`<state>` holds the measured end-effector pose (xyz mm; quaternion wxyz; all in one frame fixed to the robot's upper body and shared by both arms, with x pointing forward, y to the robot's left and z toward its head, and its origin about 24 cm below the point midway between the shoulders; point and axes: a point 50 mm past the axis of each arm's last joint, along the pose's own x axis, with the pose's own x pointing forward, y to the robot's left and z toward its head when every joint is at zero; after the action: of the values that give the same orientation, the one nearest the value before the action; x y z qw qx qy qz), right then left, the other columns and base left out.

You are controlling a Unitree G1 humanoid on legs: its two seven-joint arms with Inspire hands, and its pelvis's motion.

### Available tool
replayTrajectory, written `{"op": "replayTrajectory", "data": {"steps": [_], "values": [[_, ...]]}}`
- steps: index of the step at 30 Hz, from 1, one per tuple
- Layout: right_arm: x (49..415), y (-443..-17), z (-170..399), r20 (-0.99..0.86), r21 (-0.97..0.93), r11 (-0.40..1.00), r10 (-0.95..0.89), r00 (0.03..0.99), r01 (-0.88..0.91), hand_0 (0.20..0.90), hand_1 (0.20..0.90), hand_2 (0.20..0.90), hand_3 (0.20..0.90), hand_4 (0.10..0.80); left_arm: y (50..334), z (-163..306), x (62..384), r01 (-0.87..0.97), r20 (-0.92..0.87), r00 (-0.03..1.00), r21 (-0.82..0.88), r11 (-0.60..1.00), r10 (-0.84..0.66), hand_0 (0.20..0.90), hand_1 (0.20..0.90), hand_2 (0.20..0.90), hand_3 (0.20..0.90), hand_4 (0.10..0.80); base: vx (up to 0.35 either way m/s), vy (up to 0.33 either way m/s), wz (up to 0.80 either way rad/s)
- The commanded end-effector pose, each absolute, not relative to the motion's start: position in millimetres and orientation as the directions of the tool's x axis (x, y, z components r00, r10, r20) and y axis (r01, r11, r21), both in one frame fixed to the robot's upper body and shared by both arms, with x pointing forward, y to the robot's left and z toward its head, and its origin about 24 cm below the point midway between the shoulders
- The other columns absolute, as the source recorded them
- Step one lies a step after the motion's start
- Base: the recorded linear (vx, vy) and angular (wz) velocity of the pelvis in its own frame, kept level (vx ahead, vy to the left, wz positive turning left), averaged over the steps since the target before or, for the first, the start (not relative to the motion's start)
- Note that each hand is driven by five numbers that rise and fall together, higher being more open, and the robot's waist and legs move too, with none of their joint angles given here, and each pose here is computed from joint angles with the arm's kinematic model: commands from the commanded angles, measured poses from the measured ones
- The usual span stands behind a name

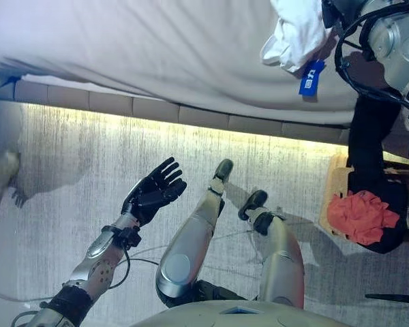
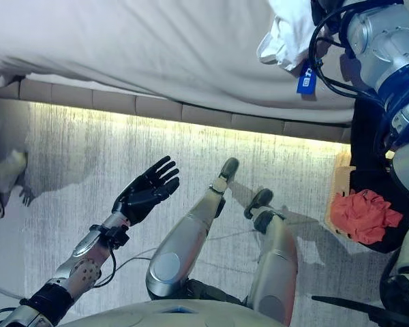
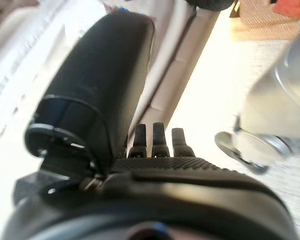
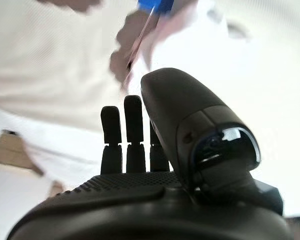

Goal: Pick up the clothes from the bed and place them into the basket

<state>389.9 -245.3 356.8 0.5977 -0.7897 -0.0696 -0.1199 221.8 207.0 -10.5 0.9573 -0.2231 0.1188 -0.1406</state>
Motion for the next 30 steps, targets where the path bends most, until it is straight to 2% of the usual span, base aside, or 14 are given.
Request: {"op": "replayTrajectory", "data": {"steps": [1,15,16,17,30], "values": [[369.3,-271.6,392.8,0.415,-0.895,-0.225,-0.098,0.905,0.386,0.3,0.3,0.3,0.2,0.1,216.2,-10.1,219.8,0.189,-0.129,0.953,-0.459,0.868,-0.275,0.9,0.9,0.9,0.9,0.8,0.052,-0.006,-0.12],[356.3,-301.0,382.6,0.42,-0.907,-0.086,-0.123,0.899,0.412,0.3,0.3,0.3,0.2,0.1,210.5,-28.3,215.3,0.13,-0.191,0.952,-0.457,0.88,-0.24,0.9,0.9,0.9,0.9,0.8,0.051,-0.002,-0.14],[355.6,-300.3,382.3,0.432,-0.901,-0.076,-0.109,0.895,0.426,0.54,0.54,0.54,0.48,0.38,208.3,-29.5,215.2,0.134,-0.193,0.95,-0.458,0.879,-0.245,0.9,0.9,0.9,0.9,0.8,0.014,0.005,-0.09],[355.5,-298.8,383.3,0.444,-0.896,-0.074,-0.102,0.89,0.438,0.9,0.9,0.9,0.9,0.8,207.0,-29.8,216.1,0.138,-0.191,0.949,-0.46,0.877,-0.25,0.9,0.9,0.9,0.9,0.8,0.0,0.007,-0.05],[361.9,-261.3,400.0,0.52,-0.848,-0.115,0.007,0.854,0.517,0.9,0.9,0.9,0.9,0.8,203.1,-27.4,218.4,0.166,-0.162,0.949,-0.474,0.865,-0.27,0.9,0.9,0.9,0.9,0.8,-0.027,0.007,0.06]]}}
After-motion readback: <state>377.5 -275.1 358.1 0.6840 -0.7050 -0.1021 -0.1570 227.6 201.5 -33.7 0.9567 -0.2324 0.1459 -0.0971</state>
